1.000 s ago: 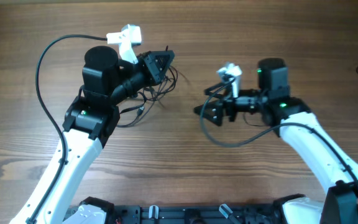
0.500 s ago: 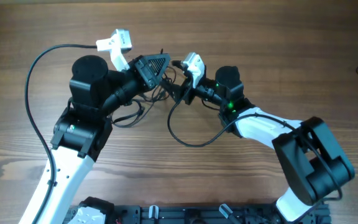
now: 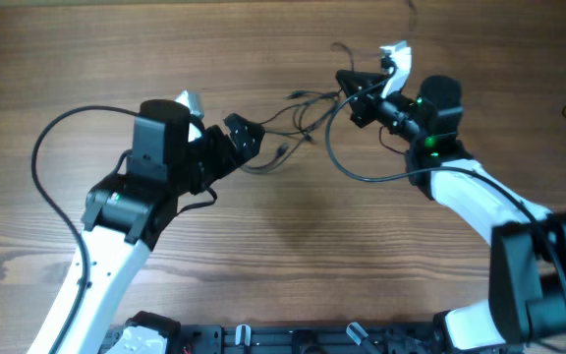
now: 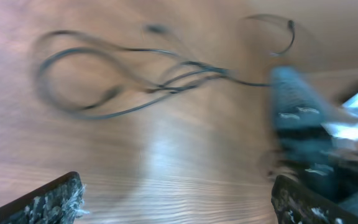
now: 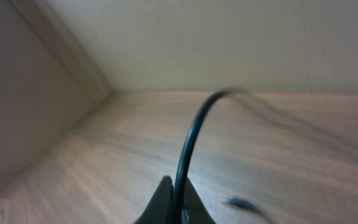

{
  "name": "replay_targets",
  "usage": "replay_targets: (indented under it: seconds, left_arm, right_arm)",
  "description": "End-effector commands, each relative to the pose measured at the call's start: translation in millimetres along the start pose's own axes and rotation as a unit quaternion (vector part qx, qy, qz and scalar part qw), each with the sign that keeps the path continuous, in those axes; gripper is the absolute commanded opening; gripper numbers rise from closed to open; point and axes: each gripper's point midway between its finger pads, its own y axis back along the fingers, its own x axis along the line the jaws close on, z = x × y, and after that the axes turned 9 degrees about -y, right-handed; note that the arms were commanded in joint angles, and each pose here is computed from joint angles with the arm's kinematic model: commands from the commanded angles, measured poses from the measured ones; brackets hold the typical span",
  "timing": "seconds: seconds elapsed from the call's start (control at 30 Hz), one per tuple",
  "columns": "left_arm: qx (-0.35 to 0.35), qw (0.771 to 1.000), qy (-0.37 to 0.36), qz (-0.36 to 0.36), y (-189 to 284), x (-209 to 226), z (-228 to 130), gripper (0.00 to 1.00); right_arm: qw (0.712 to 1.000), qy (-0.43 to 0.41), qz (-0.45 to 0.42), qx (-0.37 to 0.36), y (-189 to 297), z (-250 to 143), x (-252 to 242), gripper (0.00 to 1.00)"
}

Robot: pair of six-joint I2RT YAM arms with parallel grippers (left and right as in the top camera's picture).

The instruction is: Untangle cables

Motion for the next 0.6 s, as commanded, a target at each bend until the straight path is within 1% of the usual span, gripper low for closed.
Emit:
replay_targets:
  seconds: [0.0, 0.03, 0.07, 0.13, 0.17, 0.2, 0.23, 0.27, 0.3, 0.33, 0.37, 0.43, 0.53, 0.57]
  left_arm:
    - [0.039, 0.995, 0.058, 0.075, -36, 30, -13, 0.99]
    - [0.056, 0.991, 0.085, 0.088, -48, 35, -20, 0.95]
    - [0.08, 0.984, 0.119, 0.11, -66, 43, -32, 0.82]
    - [0.116, 0.975, 0.126, 0.138, -98, 55, -51, 0.77]
    - [0.126, 0.973, 0.126, 0.148, -109, 60, -56, 0.72]
    - [0.137, 0.969, 0.129, 0.16, -122, 69, -62, 0.62]
    - [0.145, 0.966, 0.134, 0.167, -127, 74, -66, 0.61]
    - [0.163, 0.959, 0.156, 0.174, -134, 79, -75, 0.61]
    - [0.172, 0.954, 0.173, 0.174, -138, 80, -80, 0.65]
    - [0.179, 0.951, 0.187, 0.17, -143, 78, -83, 0.66]
    - [0.184, 0.949, 0.202, 0.16, -149, 74, -85, 0.65]
    - [0.174, 0.949, 0.218, 0.148, -158, 69, -83, 0.61]
    - [0.15, 0.953, 0.231, 0.122, -168, 57, -72, 0.6]
    - [0.146, 0.951, 0.243, 0.124, -170, 57, -71, 0.58]
  right_arm:
    - [1.0, -0.001, 0.018, 0.012, 9, 5, 19, 0.04]
    - [1.0, -0.004, 0.016, 0.015, 10, 4, 20, 0.04]
    - [1.0, -0.009, 0.013, 0.02, 11, 2, 19, 0.04]
    - [0.999, -0.027, 0.002, 0.04, 11, -9, 13, 0.04]
    - [0.998, -0.034, -0.003, 0.047, 11, -13, 11, 0.04]
    - [0.997, -0.041, -0.008, 0.057, 12, -18, 9, 0.04]
    - [0.997, -0.044, -0.011, 0.063, 12, -21, 7, 0.04]
    - [0.997, -0.044, -0.014, 0.068, 13, -24, 6, 0.04]
    - [0.997, -0.04, -0.016, 0.071, 13, -26, 5, 0.04]
    - [0.996, -0.041, -0.017, 0.073, 13, -27, 5, 0.04]
    - [0.996, -0.044, -0.018, 0.076, 13, -28, 4, 0.04]
    - [0.995, -0.048, -0.021, 0.082, 14, -31, 3, 0.04]
    - [0.994, -0.055, -0.026, 0.09, 15, -36, 1, 0.04]
    - [0.994, -0.056, -0.027, 0.092, 15, -37, 0, 0.04]
